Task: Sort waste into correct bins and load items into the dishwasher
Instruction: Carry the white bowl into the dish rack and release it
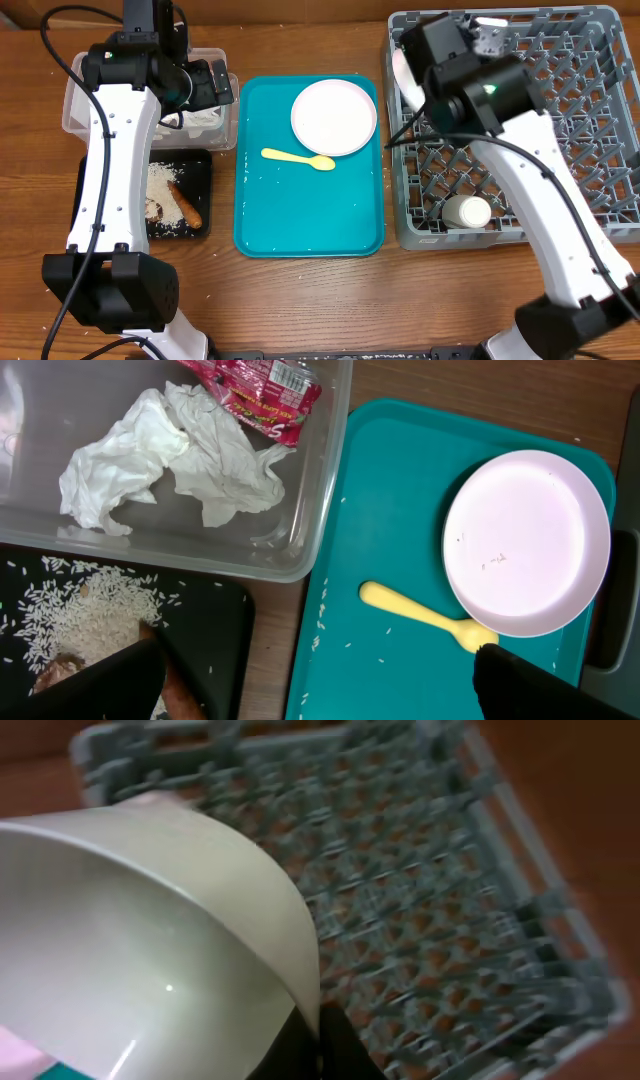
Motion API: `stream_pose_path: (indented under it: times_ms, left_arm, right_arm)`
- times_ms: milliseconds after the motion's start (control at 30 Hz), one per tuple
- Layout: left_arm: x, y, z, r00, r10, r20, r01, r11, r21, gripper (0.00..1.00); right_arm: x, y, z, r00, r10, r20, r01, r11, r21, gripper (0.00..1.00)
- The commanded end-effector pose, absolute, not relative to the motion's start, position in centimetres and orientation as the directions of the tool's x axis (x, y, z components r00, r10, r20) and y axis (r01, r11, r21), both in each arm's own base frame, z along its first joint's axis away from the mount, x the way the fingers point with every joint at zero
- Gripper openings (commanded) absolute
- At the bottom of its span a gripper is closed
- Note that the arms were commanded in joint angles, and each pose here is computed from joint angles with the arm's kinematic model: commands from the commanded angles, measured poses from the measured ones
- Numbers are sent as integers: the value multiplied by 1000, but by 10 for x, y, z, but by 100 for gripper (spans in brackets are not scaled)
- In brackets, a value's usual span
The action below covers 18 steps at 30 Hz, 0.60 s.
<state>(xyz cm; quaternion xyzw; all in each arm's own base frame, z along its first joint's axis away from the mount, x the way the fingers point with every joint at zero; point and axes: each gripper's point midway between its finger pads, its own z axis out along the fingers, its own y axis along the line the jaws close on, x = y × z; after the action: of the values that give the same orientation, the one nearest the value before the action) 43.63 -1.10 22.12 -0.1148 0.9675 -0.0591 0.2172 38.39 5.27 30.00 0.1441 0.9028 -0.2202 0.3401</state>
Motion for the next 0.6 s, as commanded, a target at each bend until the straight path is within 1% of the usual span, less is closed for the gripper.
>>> stream_pose_path:
  times_ms: [0, 67, 133, 200, 267, 333, 433, 567]
  left_arm:
    - [437, -11, 231, -872, -225, -434, -169, 972, -163, 100]
    - [437, -11, 231, -872, -225, -434, -169, 972, -163, 100]
    - [437, -11, 231, -872, -225, -434, -169, 972, -163, 100]
    - [437, -11, 231, -872, -225, -434, -169, 972, -163, 100]
    - [437, -11, 231, -872, -225, -434, -169, 972, -163, 100]
    - [437, -11, 231, -872, -225, -434, -169, 972, -163, 100]
    - [437, -11, 231, -872, -225, -434, -169, 972, -163, 100]
    - [437, -11, 231, -872, -225, -434, -169, 972, -164, 100]
  right_arm:
    - [393, 17, 318, -671, -24, -741, 541, 667, -512, 4]
    - [401, 16, 308, -722, -100, -685, 494, 618, -611, 4]
    - [412, 17, 289, -762, -133, -633, 457, 583, -672, 4]
    - [423, 18, 261, -821, -165, -546, 384, 549, -743, 4]
    - [431, 20, 232, -871, -200, -450, 307, 492, -814, 4]
    - [433, 20, 215, -892, -208, -401, 268, 470, -841, 4]
    - [426, 20, 194, -913, -160, -376, 261, 479, -838, 4]
    - [418, 25, 179, -926, -100, -364, 257, 540, -802, 4]
